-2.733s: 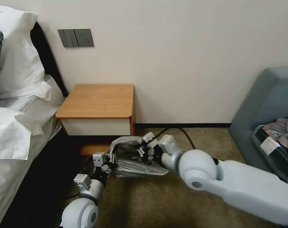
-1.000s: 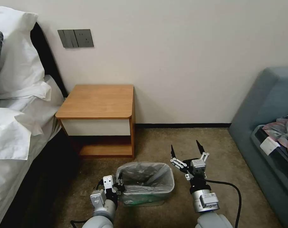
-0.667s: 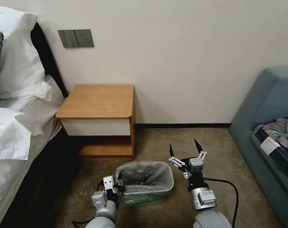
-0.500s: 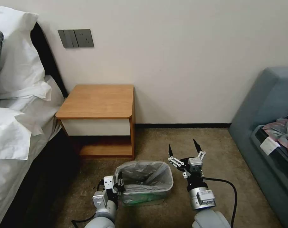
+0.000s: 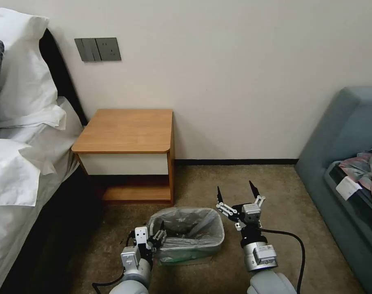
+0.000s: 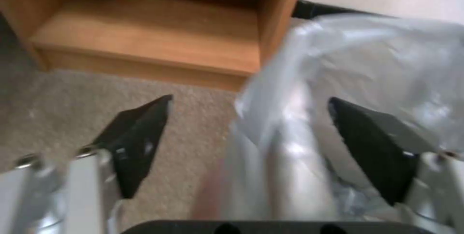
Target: Pick up the garbage bag from the table and place it over the trash can.
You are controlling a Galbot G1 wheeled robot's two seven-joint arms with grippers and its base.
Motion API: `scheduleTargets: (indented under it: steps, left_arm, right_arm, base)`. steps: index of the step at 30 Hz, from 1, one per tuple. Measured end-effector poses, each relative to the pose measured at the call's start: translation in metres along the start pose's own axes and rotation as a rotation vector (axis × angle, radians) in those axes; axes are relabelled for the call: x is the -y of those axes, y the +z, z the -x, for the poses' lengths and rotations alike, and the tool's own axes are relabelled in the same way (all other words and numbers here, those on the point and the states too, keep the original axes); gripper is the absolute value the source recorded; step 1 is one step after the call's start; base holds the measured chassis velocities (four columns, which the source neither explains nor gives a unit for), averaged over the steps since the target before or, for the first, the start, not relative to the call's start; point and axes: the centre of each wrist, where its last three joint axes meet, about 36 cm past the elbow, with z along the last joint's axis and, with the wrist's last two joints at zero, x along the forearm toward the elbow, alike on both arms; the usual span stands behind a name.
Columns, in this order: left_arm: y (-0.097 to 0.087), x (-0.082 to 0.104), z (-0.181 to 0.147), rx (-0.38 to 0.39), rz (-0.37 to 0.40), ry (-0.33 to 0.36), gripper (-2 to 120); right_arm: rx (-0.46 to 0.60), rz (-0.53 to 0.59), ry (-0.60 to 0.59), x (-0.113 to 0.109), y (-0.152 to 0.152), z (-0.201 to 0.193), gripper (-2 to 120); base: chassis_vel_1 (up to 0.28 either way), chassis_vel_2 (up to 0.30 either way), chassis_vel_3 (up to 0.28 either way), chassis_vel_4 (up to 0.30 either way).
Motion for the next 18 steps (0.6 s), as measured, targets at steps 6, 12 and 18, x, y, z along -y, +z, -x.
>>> scheduleTargets:
  steps: [6,12,18]
  left_arm:
    - [-0.013,-0.016,-0.002,0.053,0.020,-0.022,100]
    - [-0.019,-0.031,-0.009,0.195,0.094,-0.037,100]
    - [-0.009,-0.045,-0.013,0.406,0.188,-0.005,100]
  right_arm:
    - [-0.022,0.016,0.001,0.007,0.001,0.000,100]
    - [-0.048,0.019,0.000,0.015,0.005,-0.007,100]
    - [-0.100,0.049,0.040,0.023,0.015,-0.028,100]
  base:
    - [0.000,0.000,0.000,0.000]
    - [0.000,0.000,0.000,0.000]
    - [0.000,0.000,0.000,0.000]
